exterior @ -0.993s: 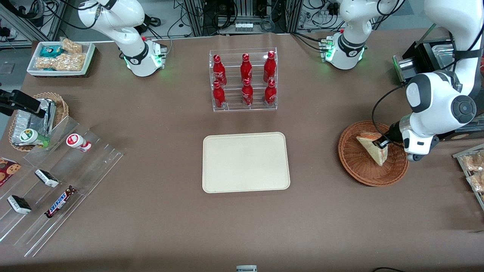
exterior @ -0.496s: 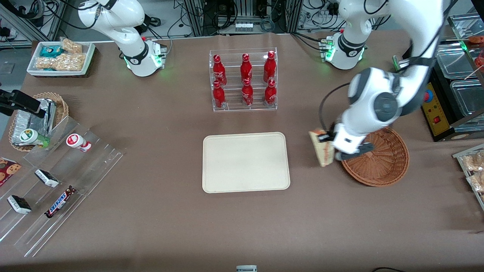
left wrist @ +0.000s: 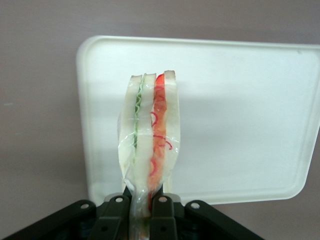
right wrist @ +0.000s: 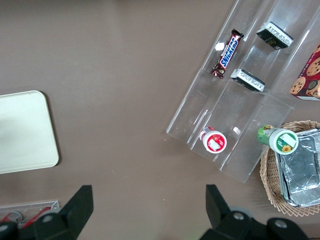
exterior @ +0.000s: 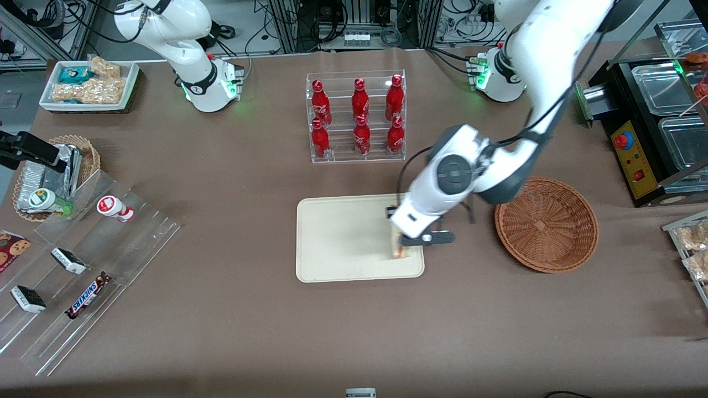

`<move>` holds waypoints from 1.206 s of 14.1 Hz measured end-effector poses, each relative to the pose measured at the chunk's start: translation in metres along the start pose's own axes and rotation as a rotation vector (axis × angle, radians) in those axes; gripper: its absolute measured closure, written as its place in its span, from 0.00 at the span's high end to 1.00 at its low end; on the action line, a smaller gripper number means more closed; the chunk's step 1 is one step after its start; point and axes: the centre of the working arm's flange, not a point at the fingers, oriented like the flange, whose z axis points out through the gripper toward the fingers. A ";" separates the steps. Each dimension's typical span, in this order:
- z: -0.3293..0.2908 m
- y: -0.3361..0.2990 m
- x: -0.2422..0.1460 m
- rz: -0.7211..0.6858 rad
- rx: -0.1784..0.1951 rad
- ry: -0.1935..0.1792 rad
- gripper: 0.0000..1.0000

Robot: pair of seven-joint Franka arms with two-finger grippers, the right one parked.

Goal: Place sandwich from basket to tray
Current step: 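Lift the sandwich and carry it with the left gripper over the beige tray, then lower the sandwich onto the tray and open the left gripper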

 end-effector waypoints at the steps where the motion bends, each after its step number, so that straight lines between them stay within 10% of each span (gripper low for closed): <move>1: 0.012 0.021 -0.008 0.012 0.013 0.014 0.15; 12: 0.077 0.072 -0.029 -0.024 0.030 0.059 0.15; 17: 0.056 0.075 -0.022 -0.043 0.014 0.086 0.44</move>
